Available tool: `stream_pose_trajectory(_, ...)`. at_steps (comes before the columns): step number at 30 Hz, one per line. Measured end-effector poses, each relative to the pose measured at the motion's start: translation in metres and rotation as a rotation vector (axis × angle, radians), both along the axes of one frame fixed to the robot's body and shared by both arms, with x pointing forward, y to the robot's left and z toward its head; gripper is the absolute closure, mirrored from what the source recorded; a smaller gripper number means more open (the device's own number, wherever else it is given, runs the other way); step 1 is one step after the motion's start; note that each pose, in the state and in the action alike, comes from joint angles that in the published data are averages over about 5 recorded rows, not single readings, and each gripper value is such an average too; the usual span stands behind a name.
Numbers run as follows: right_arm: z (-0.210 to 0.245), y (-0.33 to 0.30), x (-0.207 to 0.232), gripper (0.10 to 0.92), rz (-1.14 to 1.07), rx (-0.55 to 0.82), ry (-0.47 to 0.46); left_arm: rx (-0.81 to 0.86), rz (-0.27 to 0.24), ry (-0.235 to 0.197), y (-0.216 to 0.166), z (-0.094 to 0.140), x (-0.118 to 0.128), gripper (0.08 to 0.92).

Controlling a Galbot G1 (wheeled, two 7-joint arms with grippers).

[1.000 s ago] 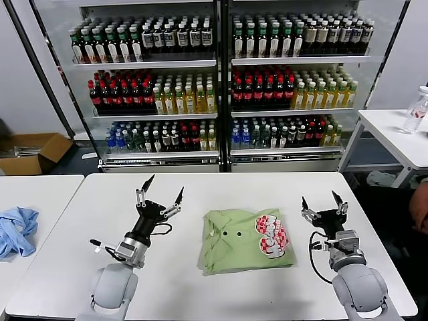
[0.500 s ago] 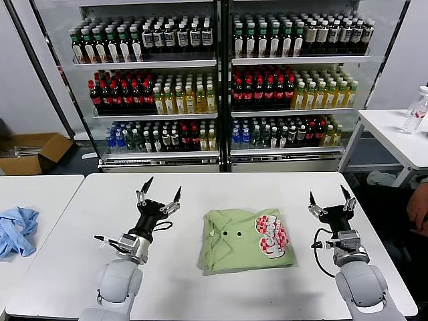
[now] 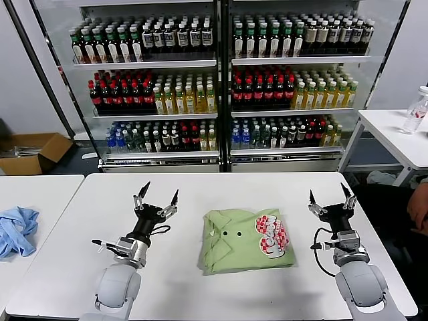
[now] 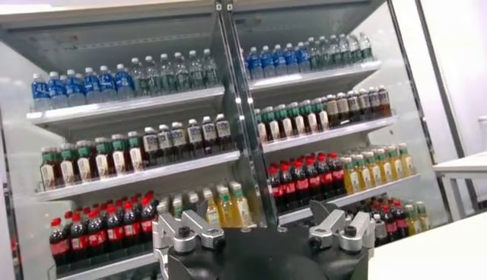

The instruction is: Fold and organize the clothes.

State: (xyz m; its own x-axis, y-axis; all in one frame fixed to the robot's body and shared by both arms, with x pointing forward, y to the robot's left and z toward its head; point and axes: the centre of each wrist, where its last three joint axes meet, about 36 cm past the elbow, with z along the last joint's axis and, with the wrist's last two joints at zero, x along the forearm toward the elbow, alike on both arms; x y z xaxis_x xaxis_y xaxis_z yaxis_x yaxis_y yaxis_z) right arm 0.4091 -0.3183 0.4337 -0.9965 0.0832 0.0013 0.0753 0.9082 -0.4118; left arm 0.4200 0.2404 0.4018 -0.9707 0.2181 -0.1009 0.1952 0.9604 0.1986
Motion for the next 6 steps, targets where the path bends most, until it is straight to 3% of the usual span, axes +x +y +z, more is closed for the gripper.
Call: stream_pose_trajectory(6, -0.0002, -0.0002, -0.0029, 0.200, 0.004, -0.018, 0.008, -0.005, 0.005, 0.000, 0.0020, -0.0003, -0.0041, 0.177)
